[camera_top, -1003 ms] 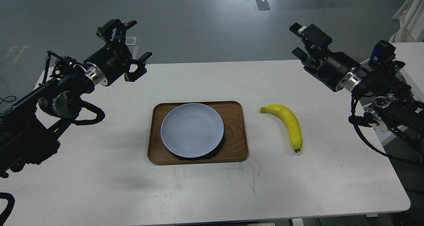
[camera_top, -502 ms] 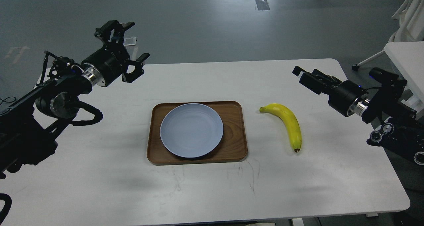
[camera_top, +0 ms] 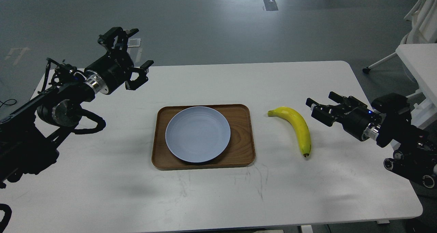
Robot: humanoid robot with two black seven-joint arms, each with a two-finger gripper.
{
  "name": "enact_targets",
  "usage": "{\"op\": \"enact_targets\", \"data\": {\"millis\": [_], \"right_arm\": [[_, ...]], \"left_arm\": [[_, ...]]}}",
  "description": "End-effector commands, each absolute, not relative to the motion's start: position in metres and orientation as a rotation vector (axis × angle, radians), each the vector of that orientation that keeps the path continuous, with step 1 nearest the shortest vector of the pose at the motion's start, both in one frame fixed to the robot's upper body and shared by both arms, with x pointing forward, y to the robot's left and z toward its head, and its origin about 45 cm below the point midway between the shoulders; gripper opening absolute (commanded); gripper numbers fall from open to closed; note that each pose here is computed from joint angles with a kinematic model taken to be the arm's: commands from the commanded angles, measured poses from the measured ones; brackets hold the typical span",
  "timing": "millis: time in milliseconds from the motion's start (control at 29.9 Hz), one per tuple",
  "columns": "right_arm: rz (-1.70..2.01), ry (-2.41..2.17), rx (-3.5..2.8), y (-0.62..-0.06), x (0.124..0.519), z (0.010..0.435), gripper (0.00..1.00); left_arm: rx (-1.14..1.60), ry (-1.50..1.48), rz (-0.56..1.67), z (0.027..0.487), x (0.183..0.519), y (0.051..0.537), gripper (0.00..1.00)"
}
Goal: Place banana on plate with both arms
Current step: 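Move the right gripper down toward the yellow banana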
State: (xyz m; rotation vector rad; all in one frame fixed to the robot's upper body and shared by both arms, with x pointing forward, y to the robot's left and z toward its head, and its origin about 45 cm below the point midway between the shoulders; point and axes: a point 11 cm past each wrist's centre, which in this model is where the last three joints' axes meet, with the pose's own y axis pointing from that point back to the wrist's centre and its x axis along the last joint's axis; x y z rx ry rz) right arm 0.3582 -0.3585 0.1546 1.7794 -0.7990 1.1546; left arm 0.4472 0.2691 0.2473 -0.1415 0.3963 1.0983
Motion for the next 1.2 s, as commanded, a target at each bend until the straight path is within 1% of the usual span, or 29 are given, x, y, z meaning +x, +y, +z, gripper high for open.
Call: {"op": "enact_targets", "data": {"millis": [0,167,334,468,635,1170], "right_arm": [[1.131,-0.785,1.760,-0.367,0.357,0.150,1.00],[1.059,-0.700,1.792,-0.366,0.350,0.138,1.00],[1.058,-0.684,1.778,-0.367,0.358,0.143,1.00],[1.023,-0.655,1.787,-0.368,0.358,0.141,1.00],[1.020,-0.645,1.809,-0.357,0.358,0.134,1.00],[1.006,-0.616,1.782,-0.361,0.359,0.124,1.00]], "left_arm": [[-0.137,0.397,1.098,0.246,0.447,0.269,0.98],[-0.134,0.397,1.098,0.246,0.447,0.270,0.98],[-0.135,0.398,1.097,0.246,0.447,0.269,0.98],[-0.137,0.398,1.096,0.246,0.447,0.268,0.98],[-0.139,0.398,1.097,0.246,0.447,0.269,0.98],[-0.140,0.404,1.089,0.245,0.447,0.264,0.98]]}}
